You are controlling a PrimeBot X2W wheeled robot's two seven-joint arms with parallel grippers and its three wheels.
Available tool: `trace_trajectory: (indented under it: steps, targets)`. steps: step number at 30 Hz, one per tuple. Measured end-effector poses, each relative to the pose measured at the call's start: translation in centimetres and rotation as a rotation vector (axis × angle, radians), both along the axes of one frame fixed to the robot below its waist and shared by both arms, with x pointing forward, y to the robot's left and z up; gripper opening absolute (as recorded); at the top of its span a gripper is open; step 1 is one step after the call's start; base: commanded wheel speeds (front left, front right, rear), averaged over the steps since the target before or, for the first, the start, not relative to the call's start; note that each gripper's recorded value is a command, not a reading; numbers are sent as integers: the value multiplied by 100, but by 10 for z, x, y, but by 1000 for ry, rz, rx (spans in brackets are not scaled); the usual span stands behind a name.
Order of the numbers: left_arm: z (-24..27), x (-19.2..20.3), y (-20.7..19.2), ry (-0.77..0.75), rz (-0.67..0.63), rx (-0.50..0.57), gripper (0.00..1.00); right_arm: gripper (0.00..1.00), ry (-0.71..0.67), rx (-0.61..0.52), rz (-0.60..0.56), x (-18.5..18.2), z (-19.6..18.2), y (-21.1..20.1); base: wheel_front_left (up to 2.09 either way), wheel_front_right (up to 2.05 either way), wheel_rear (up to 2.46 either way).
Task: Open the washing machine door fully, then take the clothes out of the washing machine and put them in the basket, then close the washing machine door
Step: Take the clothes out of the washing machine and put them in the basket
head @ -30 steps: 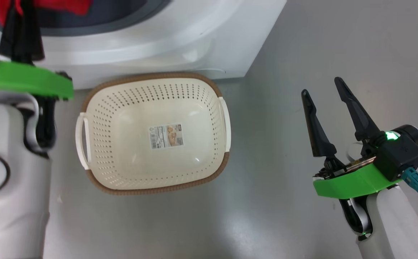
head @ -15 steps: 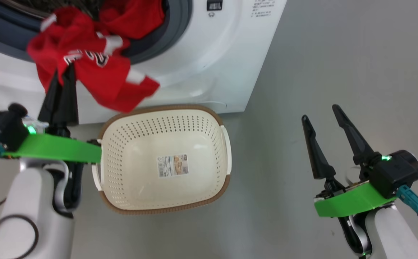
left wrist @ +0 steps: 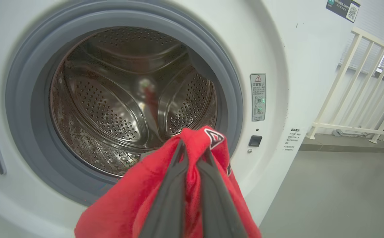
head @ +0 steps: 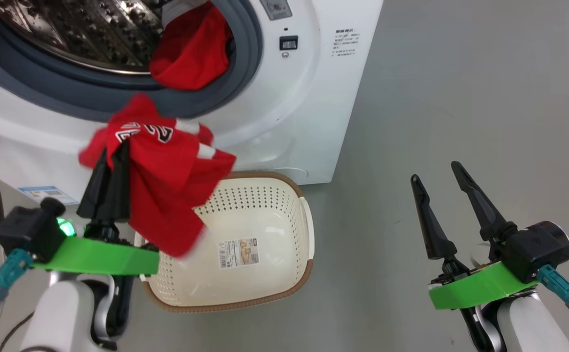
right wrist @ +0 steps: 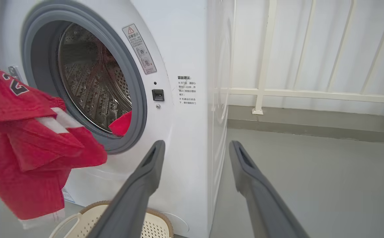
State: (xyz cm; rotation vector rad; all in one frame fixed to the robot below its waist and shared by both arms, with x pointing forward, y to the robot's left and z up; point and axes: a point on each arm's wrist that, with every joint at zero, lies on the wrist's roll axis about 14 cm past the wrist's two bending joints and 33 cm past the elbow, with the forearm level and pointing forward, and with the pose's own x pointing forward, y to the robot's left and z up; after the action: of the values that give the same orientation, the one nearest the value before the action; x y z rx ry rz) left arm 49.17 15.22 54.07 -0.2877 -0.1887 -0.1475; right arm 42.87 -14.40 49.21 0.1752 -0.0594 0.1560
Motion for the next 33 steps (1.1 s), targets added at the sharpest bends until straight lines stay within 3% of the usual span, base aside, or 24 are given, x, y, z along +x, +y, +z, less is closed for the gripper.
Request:
trace_trajectory:
  steps: [7,17,33]
  targets:
    - [9,-13,-9,-11,-16,6,0,100,-13,-1,-7,-3,6,-2,0,0,0]
    - [-15,-20,-19,87,-14,-32,0,100,3,0,-7,-3,-1,-2,0,0,0]
    - [-125,4,-39,433,-72,16,0,100,68,0,-3,13,-31,-1,0,0,0]
